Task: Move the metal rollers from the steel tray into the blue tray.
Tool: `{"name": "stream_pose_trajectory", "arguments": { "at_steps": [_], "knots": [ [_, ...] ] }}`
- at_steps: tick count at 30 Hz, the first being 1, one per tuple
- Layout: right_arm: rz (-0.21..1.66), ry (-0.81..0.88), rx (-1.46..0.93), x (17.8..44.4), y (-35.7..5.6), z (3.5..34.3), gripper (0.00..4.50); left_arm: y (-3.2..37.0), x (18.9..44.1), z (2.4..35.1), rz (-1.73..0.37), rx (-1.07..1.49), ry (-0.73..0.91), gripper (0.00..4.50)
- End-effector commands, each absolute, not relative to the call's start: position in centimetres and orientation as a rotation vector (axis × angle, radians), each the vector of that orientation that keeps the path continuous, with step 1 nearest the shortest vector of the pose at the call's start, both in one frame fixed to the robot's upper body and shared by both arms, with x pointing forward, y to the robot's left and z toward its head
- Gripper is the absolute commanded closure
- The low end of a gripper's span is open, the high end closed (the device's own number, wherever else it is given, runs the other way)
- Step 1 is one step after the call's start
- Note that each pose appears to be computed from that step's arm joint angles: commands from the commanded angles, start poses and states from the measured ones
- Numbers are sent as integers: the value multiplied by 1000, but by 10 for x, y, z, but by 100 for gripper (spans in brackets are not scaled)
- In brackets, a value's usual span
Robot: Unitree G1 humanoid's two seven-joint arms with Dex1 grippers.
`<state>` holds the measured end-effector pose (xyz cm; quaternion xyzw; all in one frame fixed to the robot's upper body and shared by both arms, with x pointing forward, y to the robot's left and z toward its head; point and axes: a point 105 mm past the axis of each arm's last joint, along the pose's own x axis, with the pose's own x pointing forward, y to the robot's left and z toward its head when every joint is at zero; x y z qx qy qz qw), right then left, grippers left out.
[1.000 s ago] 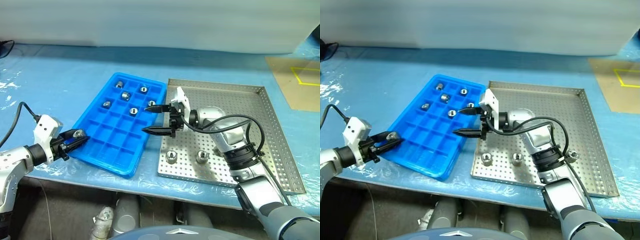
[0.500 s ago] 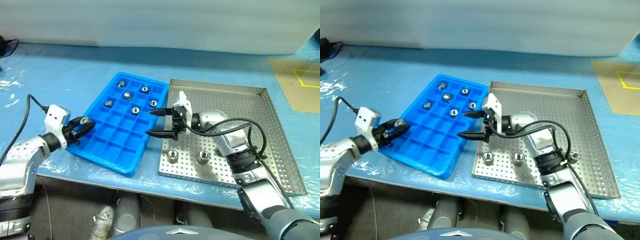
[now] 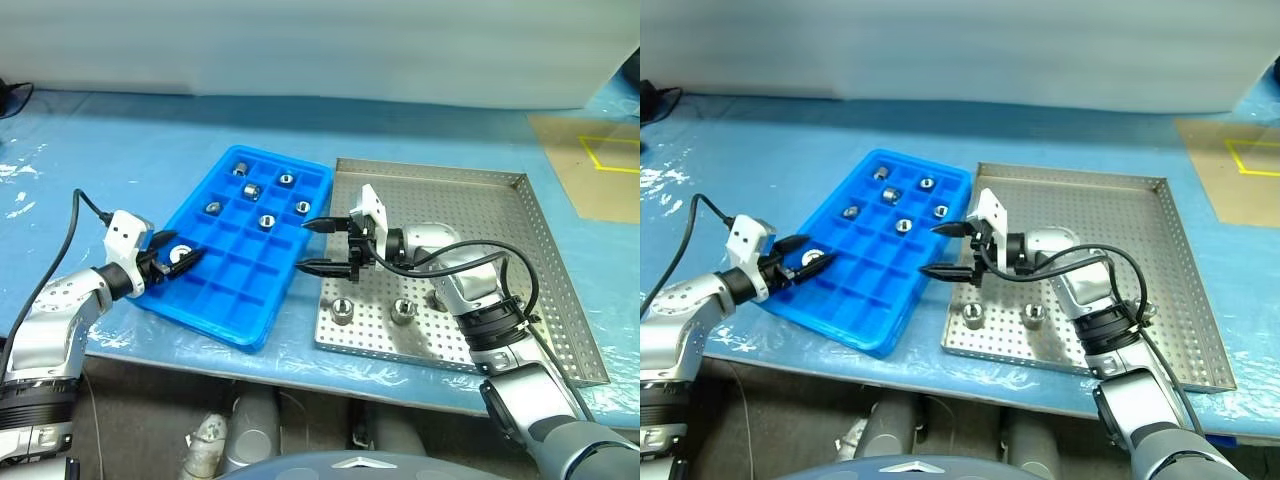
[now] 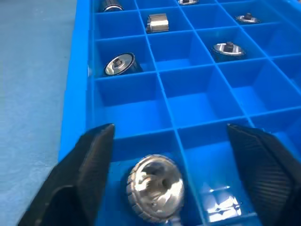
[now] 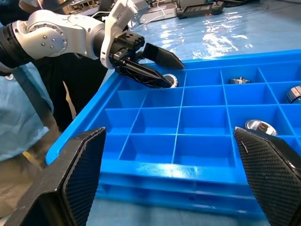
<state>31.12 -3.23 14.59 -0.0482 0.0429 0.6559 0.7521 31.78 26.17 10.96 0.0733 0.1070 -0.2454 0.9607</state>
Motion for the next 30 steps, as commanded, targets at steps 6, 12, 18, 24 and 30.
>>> {"name": "stream_pose_trajectory", "arguments": {
  "at_steps": [6, 12, 18, 24, 30],
  "knots": [
    [1440, 35, -130, 307, -33, 158, 0, 262, 319, 123, -503, 178, 195, 50],
    [1429, 32, -142, 307, -33, 156, 0, 191, 301, 159, -870, 185, 157, 50],
    [1411, 34, -136, 305, -34, 154, 0, 159, 293, 167, -1049, 175, 189, 50],
    [1368, 30, -137, 307, -40, 154, 0, 169, 302, 144, -1065, 249, 289, 50],
    [1339, 33, -135, 306, -45, 153, 0, 170, 309, 136, -1070, 279, 297, 1]
  ]
}}
